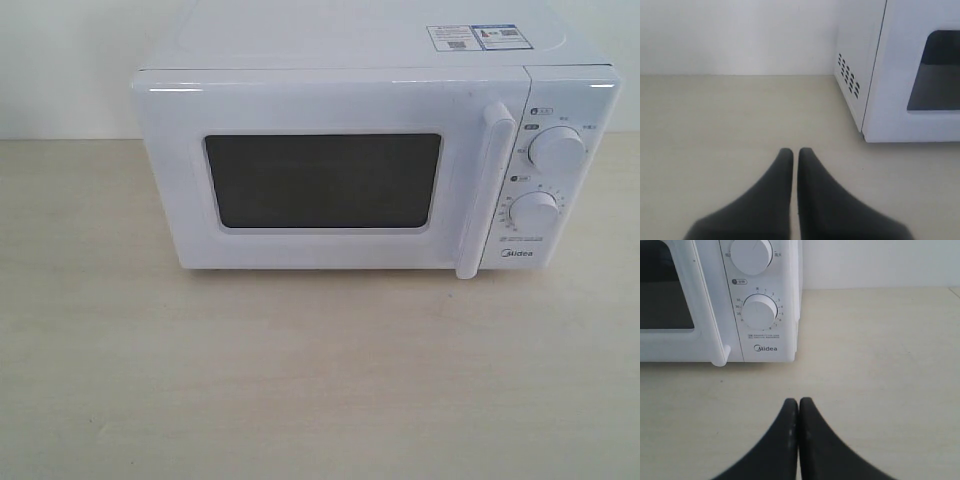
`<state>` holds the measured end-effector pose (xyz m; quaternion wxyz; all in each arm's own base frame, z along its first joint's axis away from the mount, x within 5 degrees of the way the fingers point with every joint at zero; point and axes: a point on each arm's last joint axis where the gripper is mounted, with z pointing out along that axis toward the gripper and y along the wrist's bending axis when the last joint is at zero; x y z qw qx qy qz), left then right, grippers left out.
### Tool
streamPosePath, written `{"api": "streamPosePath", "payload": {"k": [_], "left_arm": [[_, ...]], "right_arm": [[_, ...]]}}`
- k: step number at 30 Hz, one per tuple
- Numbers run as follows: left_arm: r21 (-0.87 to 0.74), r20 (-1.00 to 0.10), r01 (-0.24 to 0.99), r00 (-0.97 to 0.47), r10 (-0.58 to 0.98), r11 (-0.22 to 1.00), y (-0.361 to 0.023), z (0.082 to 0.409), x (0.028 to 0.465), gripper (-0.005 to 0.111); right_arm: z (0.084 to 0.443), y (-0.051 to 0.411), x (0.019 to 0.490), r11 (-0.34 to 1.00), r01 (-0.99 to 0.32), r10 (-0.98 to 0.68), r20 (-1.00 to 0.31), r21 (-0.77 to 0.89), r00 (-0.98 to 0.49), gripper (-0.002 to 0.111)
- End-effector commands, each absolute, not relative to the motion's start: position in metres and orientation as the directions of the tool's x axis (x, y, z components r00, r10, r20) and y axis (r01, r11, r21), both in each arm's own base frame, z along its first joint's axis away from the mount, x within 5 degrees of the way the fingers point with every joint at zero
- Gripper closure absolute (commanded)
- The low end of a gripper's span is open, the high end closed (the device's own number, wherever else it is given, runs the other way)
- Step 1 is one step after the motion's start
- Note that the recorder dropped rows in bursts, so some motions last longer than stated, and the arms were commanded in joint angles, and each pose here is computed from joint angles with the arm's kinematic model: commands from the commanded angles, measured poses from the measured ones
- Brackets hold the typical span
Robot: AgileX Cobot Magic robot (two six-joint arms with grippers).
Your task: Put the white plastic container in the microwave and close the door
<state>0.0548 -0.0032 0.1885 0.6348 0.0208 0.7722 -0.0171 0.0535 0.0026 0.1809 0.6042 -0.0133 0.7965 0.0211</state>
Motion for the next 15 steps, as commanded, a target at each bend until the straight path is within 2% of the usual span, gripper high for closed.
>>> {"api": "streamPosePath", "payload": {"k": [1, 15], "left_arm": [[0.000, -0.979, 0.056, -0.203, 0.011, 0.998, -0.0035, 0.1867, 0.0544, 0.102], [-0.034, -0.979, 0.060, -0.205, -0.021, 0.998, -0.0045, 0.1868, 0.0544, 0.102]], "right_arm": [[0.1824, 0.0023, 0.0535, 0.999, -0.043, 0.002, -0.968, 0.013, -0.251, 0.109], [0.1824, 0.0023, 0.0535, 0.999, -0.043, 0.002, -0.968, 0.013, -0.251, 0.109]]}}
